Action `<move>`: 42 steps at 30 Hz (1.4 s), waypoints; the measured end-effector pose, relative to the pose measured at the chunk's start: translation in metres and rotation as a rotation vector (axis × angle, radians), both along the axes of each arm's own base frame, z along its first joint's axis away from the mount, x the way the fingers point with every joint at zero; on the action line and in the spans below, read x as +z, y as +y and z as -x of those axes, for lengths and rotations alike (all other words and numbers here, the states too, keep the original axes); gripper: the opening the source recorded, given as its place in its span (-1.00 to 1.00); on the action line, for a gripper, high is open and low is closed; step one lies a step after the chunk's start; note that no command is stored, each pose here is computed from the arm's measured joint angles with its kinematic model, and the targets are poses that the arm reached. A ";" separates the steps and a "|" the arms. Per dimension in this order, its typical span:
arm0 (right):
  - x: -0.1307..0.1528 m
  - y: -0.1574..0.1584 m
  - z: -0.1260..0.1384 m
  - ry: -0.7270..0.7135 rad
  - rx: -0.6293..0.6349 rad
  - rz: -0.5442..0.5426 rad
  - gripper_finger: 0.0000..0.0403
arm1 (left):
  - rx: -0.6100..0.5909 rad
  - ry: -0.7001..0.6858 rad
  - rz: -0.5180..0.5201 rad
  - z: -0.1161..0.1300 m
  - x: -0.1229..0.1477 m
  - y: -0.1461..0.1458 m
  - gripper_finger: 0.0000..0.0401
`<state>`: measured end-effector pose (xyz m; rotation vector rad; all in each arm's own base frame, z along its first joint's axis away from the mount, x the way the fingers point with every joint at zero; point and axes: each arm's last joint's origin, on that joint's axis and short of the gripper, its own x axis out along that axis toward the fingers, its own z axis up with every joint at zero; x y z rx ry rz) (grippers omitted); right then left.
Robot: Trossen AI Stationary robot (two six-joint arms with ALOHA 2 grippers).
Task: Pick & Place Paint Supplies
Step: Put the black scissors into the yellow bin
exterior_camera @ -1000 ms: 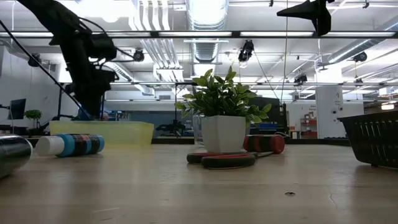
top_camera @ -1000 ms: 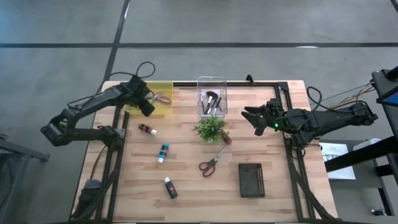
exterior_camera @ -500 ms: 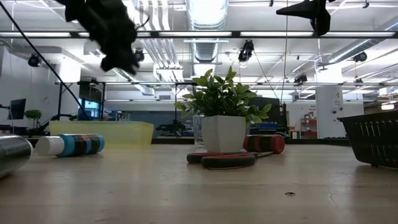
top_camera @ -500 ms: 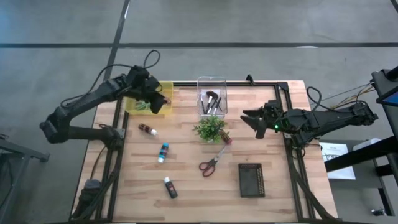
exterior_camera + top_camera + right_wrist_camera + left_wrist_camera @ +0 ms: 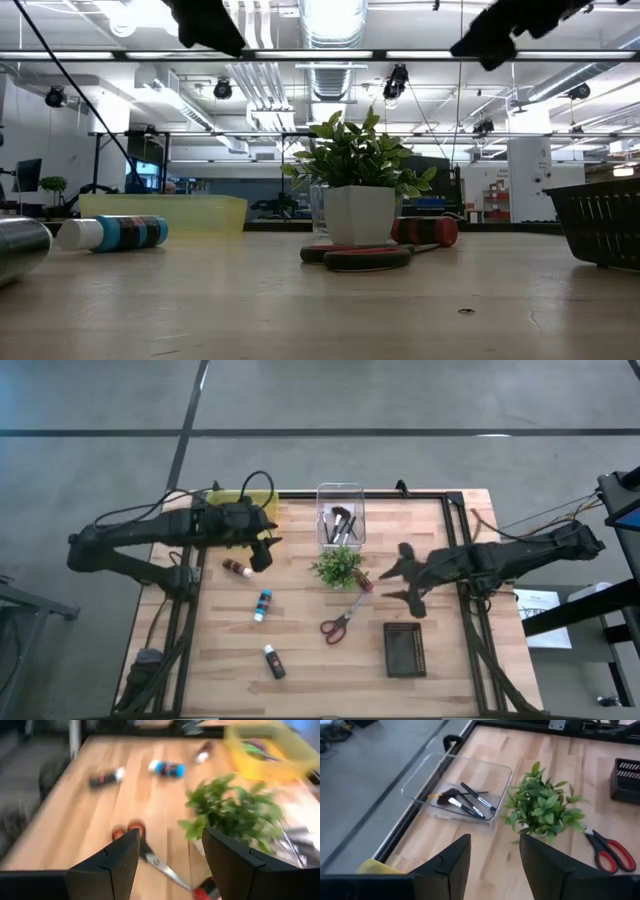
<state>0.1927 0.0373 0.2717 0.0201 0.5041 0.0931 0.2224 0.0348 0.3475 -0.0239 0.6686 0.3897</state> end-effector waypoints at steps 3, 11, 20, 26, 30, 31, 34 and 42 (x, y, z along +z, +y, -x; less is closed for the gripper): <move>-0.014 0.005 -0.012 0.066 0.127 0.084 0.07 | 0.004 -0.017 -0.016 -0.002 0.001 -0.012 -0.12; -0.062 0.015 -0.045 0.259 0.270 0.109 0.07 | 0.028 -0.057 0.071 -0.002 0.001 -0.027 -0.12; -0.101 0.020 -0.075 0.298 0.286 0.123 0.07 | 0.025 -0.059 0.076 -0.002 0.001 -0.028 -0.11; -0.125 0.016 -0.087 0.349 0.205 0.085 0.07 | 0.025 -0.059 0.076 -0.002 0.001 -0.028 -0.11; -0.135 0.013 -0.092 0.369 0.169 0.059 0.07 | 0.025 -0.059 0.076 -0.003 0.001 -0.028 -0.11; -0.136 0.012 -0.092 0.376 0.167 0.059 0.07 | 0.024 -0.059 0.076 -0.002 0.001 -0.028 -0.11; -0.138 0.012 -0.093 0.373 0.165 0.058 0.07 | 0.024 -0.058 0.076 -0.002 0.001 -0.028 -0.11; -0.136 0.004 -0.094 0.368 0.134 0.054 0.07 | 0.020 -0.057 0.071 -0.003 0.001 -0.028 -0.11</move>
